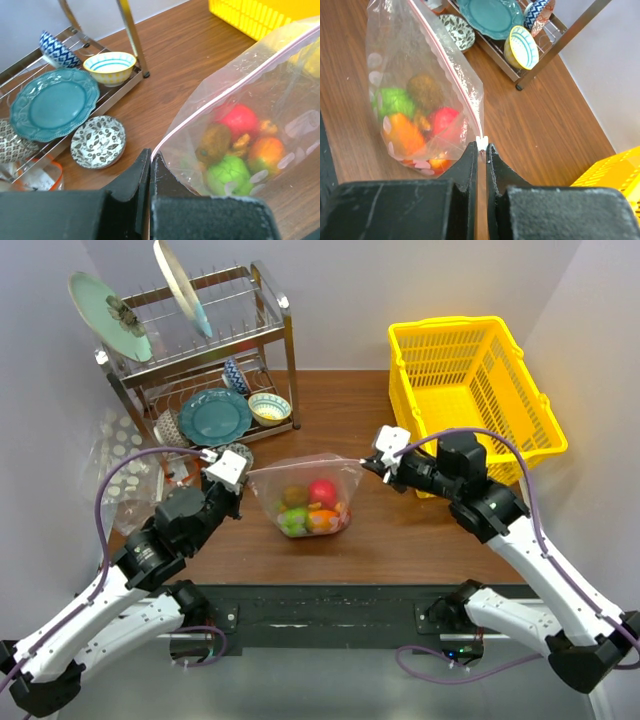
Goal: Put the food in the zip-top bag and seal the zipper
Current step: Zip the zipper food storage bag at the center of the board.
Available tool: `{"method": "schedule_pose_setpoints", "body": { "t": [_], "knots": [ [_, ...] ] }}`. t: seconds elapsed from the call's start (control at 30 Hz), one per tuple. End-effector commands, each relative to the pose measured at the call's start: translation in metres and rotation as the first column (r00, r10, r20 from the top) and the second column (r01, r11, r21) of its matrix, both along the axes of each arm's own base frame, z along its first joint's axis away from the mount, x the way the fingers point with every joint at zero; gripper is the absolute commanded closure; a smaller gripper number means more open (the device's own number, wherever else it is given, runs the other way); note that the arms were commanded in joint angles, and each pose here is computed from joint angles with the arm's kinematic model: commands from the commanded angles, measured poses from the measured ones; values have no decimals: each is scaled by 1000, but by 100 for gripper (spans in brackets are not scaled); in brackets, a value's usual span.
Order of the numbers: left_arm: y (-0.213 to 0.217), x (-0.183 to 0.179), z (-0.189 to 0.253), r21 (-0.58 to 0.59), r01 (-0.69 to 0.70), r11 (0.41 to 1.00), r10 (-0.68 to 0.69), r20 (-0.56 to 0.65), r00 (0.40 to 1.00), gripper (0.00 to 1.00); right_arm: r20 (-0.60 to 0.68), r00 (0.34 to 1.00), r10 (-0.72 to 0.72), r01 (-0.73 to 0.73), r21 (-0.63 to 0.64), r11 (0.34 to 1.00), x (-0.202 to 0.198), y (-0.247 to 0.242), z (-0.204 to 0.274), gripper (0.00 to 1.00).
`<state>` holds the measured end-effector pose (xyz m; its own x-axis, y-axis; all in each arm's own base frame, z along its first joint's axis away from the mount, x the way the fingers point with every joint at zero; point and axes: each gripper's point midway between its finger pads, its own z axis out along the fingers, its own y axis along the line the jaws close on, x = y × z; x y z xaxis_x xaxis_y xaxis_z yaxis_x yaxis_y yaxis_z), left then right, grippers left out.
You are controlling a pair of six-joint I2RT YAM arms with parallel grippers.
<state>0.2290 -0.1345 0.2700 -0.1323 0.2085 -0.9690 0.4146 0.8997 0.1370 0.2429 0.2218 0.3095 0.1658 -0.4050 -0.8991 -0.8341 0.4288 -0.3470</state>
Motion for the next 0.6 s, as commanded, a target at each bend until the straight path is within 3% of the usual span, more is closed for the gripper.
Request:
{"method": "schedule_pose_setpoints", "body": {
  "t": [0.0, 0.17, 0.33, 0.57],
  "knots": [
    [21, 20, 12, -12, -190, 982, 190, 8, 982, 100, 39, 995, -96, 91, 96, 991, 37, 8, 29, 100],
    [24, 45, 22, 29, -285, 958, 284, 22, 959, 100, 12, 983, -184, 175, 247, 953, 82, 30, 53, 100],
    [49, 93, 23, 57, -363, 930, 363, 17, 932, 100, -64, 974, -216, 225, 267, 937, 133, 61, 52, 100],
    [64, 154, 19, 50, -413, 909, 415, -17, 910, 100, -56, 968, -246, 250, 347, 904, 202, 102, 65, 100]
  ]
}}
